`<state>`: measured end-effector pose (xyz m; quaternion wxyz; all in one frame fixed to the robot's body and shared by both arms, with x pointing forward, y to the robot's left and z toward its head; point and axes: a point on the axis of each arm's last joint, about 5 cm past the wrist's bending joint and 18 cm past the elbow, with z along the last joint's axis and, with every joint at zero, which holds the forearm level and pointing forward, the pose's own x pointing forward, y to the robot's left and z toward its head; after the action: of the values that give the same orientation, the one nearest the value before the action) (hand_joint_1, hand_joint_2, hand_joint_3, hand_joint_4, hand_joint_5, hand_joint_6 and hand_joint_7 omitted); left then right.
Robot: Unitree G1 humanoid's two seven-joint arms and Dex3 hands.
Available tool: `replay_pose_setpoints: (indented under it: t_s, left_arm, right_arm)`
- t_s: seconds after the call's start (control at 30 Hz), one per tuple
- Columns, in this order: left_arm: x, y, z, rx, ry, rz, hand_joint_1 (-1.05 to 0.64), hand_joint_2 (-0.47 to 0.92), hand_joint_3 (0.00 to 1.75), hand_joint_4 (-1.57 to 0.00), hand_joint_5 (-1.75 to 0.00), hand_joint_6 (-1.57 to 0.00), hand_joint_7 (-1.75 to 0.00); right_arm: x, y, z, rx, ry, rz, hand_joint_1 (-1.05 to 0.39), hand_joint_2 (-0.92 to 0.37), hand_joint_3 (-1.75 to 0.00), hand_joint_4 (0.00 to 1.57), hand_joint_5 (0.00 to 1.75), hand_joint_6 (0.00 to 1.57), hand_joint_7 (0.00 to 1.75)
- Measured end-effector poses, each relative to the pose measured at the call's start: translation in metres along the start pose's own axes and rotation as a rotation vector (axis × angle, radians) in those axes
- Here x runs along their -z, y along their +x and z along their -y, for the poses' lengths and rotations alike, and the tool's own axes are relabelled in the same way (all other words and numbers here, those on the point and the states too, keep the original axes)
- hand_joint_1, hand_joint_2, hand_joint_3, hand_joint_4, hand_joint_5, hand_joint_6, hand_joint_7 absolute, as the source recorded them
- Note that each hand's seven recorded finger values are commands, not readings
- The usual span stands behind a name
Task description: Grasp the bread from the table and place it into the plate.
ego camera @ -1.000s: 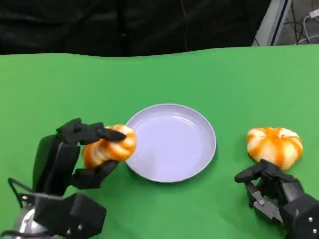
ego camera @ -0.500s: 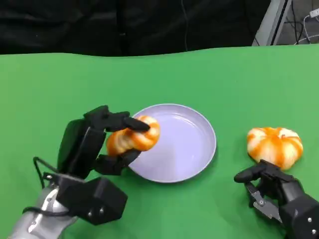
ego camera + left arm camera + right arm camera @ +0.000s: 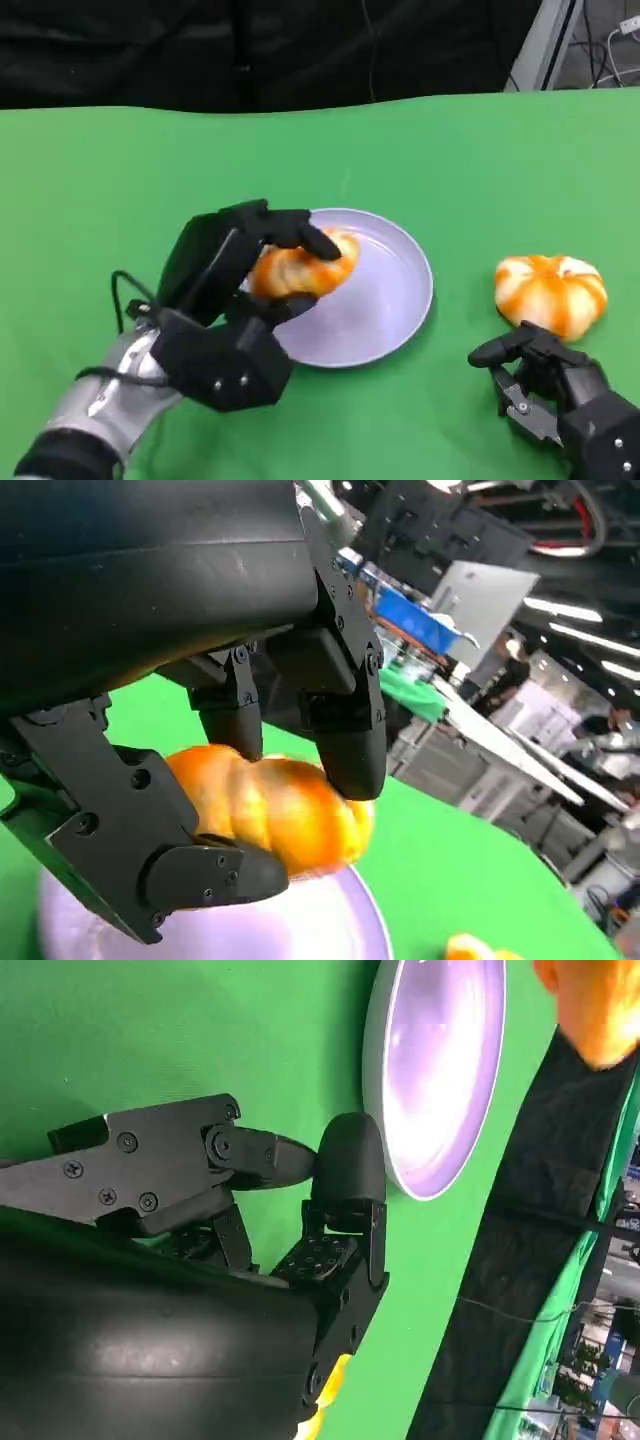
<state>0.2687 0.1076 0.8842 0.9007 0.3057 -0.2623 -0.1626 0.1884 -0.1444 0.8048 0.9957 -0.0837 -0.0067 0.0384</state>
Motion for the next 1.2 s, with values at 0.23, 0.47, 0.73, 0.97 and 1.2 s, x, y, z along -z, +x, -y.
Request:
replay_pose_setpoints:
  t_s: [0.23,0.47,0.73,0.97,1.2]
  left_arm:
    - [-0.004,0.014,0.011,0.076,0.008,0.012,-0.05,0.78,0.58,-0.86,-1.27,-1.03,-0.73]
    - [-0.006,0.021,0.021,0.146,0.031,0.018,-0.06,0.85,0.43,-0.84,-1.24,-1.01,-0.69]
    - [-0.006,0.024,0.026,0.192,0.044,0.004,-0.05,0.89,0.36,-0.82,-1.28,-1.01,-0.67]
    - [-0.005,0.023,0.026,0.223,0.039,-0.024,-0.15,0.92,0.09,-0.81,-0.95,-1.06,-0.22]
    - [-0.002,0.022,0.022,0.303,0.071,-0.032,-0.4,0.92,0.12,-0.63,-0.05,-0.72,0.0]
  right_arm:
    - [0.0,0.0,0.0001,-0.002,0.004,0.002,-0.29,-0.92,-0.43,0.71,1.75,0.75,1.16]
    - [0.0,0.0,-0.0001,-0.005,0.01,0.005,-0.29,-0.92,-0.44,0.71,1.75,0.73,1.18]
    - [0.0,-0.001,-0.0021,-0.001,0.014,0.006,-0.29,-0.92,-0.44,0.7,1.75,0.72,1.21]
    - [0.0,-0.001,-0.0027,0.002,0.013,0.005,-0.29,-0.92,-0.44,0.7,1.75,0.71,1.24]
    - [-0.001,0.0,-0.0027,0.002,0.013,0.004,-0.28,-0.92,-0.45,0.7,1.75,0.7,1.25]
